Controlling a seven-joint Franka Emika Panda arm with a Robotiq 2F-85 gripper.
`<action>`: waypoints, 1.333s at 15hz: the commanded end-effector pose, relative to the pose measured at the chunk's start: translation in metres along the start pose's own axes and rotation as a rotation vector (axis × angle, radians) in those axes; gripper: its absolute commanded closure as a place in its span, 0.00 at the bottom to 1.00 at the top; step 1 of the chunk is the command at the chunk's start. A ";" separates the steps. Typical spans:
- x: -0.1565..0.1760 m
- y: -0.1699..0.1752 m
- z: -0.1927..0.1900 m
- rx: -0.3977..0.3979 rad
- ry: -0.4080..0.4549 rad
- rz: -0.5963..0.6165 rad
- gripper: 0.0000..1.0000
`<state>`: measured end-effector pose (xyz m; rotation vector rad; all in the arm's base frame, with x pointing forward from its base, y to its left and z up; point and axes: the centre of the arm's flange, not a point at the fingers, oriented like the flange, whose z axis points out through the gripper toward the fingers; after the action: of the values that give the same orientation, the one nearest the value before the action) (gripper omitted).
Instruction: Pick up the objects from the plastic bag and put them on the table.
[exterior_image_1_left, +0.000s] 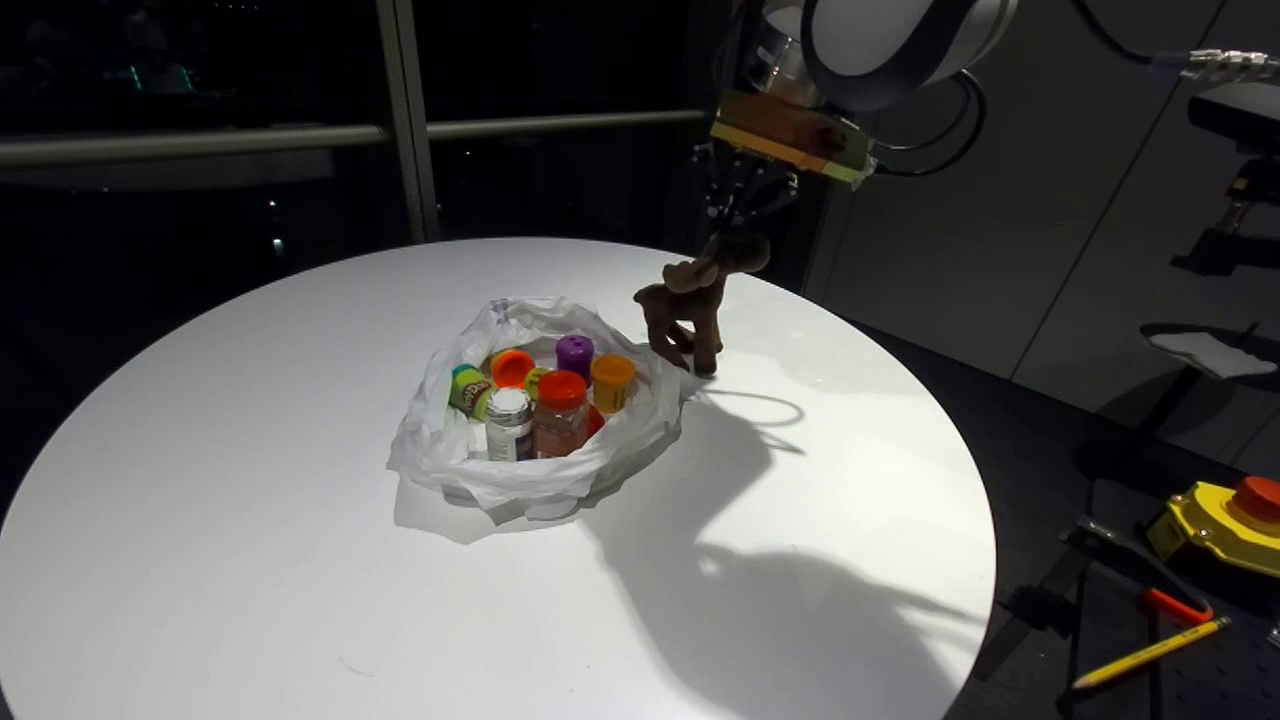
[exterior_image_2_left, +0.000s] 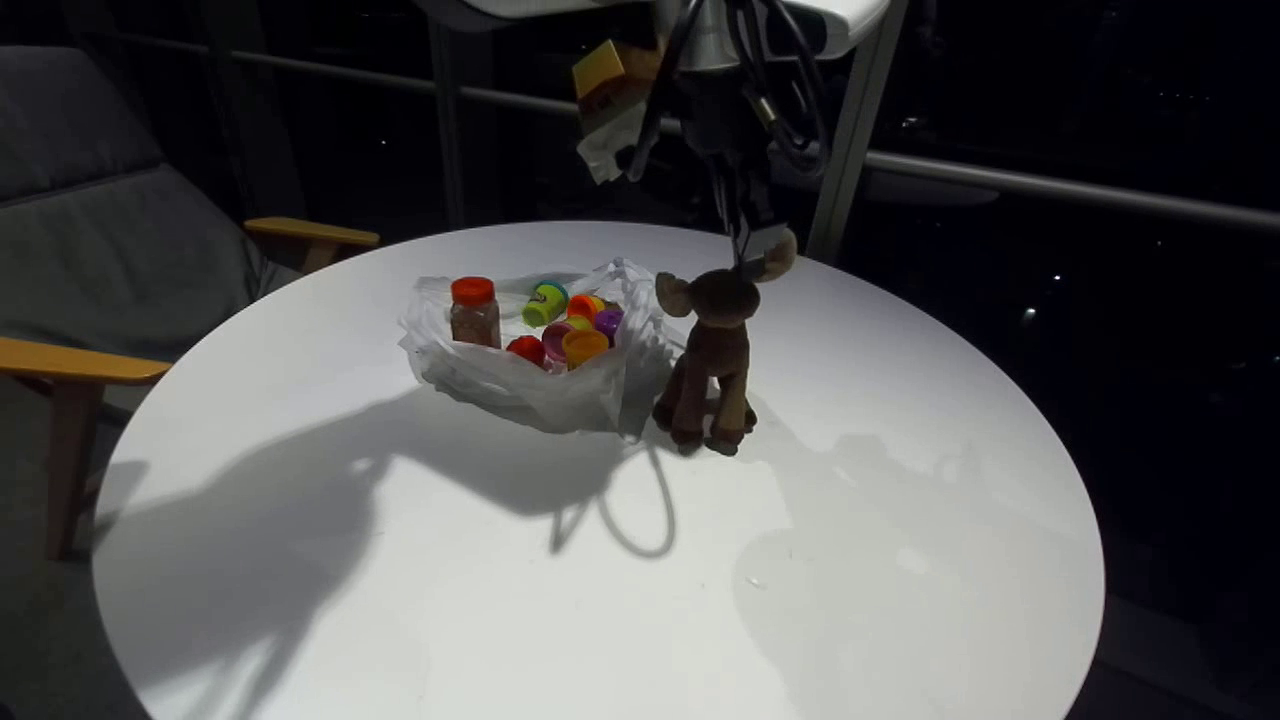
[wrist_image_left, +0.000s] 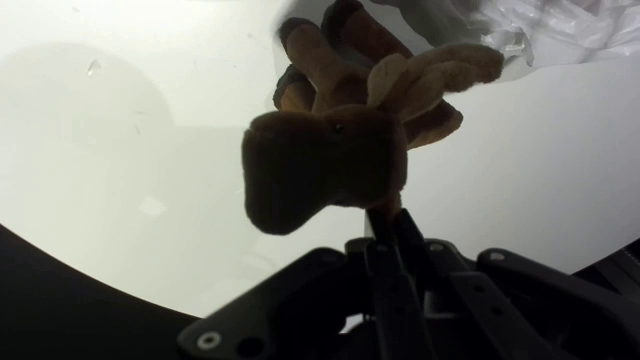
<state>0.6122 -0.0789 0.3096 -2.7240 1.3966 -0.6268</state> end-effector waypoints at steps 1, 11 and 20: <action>-0.002 0.000 0.003 0.018 0.034 0.042 0.98; -0.006 0.024 0.008 -0.088 0.036 -0.060 0.98; -0.007 0.029 -0.020 -0.095 0.056 -0.083 0.68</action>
<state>0.5920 -0.0939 0.2993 -2.8676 1.3621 -0.6579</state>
